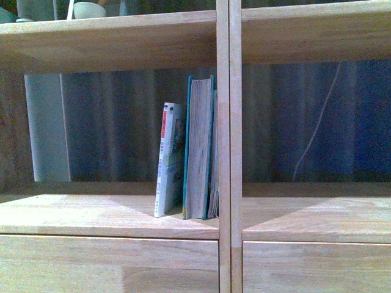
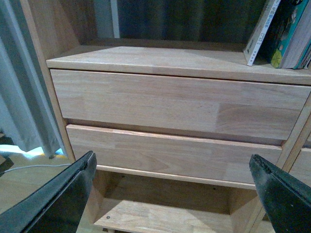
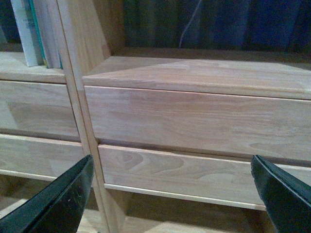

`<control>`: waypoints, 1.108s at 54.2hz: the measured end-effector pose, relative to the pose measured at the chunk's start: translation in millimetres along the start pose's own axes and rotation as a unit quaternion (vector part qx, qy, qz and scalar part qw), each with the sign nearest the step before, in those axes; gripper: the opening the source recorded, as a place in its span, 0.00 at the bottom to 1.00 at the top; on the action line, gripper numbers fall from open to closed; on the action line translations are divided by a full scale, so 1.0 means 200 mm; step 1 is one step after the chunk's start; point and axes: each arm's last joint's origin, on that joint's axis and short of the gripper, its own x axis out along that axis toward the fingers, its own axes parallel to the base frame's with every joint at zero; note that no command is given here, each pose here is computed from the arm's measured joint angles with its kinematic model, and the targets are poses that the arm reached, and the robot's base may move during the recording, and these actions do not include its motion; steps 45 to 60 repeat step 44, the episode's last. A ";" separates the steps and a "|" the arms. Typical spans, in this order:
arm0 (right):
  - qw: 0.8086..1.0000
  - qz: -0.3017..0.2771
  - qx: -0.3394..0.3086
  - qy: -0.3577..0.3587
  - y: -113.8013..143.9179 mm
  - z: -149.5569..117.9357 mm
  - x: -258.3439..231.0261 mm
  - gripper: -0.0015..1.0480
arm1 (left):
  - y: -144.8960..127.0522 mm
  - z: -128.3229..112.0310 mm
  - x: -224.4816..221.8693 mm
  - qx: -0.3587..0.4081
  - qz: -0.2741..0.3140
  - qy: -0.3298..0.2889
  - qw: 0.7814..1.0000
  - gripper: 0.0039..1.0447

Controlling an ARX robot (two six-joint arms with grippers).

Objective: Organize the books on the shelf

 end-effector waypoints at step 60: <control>1.000 0.000 0.000 0.000 0.00 0.00 0.00 0.93 | 0.00 0.00 0.00 0.000 0.000 0.000 1.000 0.93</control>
